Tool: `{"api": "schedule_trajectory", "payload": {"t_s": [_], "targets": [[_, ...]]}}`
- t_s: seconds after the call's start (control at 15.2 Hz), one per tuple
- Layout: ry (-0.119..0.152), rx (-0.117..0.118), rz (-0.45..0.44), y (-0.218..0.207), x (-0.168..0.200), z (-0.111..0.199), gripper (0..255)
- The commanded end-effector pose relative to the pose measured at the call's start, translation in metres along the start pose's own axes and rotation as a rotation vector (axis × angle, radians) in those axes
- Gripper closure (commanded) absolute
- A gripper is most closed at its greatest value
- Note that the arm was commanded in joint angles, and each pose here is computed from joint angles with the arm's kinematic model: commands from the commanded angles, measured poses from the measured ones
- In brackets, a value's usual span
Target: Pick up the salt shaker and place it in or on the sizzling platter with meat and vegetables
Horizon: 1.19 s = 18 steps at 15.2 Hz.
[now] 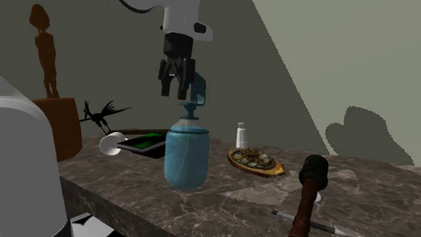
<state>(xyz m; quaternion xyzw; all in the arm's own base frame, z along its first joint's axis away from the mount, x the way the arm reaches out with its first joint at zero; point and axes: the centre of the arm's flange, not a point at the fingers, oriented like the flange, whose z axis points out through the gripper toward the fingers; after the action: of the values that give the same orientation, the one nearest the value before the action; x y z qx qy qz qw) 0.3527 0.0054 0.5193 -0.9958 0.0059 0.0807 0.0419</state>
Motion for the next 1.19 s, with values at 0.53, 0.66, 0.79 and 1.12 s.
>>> {"api": "schedule_trajectory", "payload": {"t_s": [0.53,0.66,0.79,1.12], "targets": [[0.066,0.002,0.059,-0.03,0.115,0.031,0],[0.079,0.002,0.07,-0.035,0.138,0.036,0],[0.091,0.003,0.082,-0.039,0.162,0.041,0],[0.124,0.003,0.111,-0.05,0.221,0.052,0]]}}
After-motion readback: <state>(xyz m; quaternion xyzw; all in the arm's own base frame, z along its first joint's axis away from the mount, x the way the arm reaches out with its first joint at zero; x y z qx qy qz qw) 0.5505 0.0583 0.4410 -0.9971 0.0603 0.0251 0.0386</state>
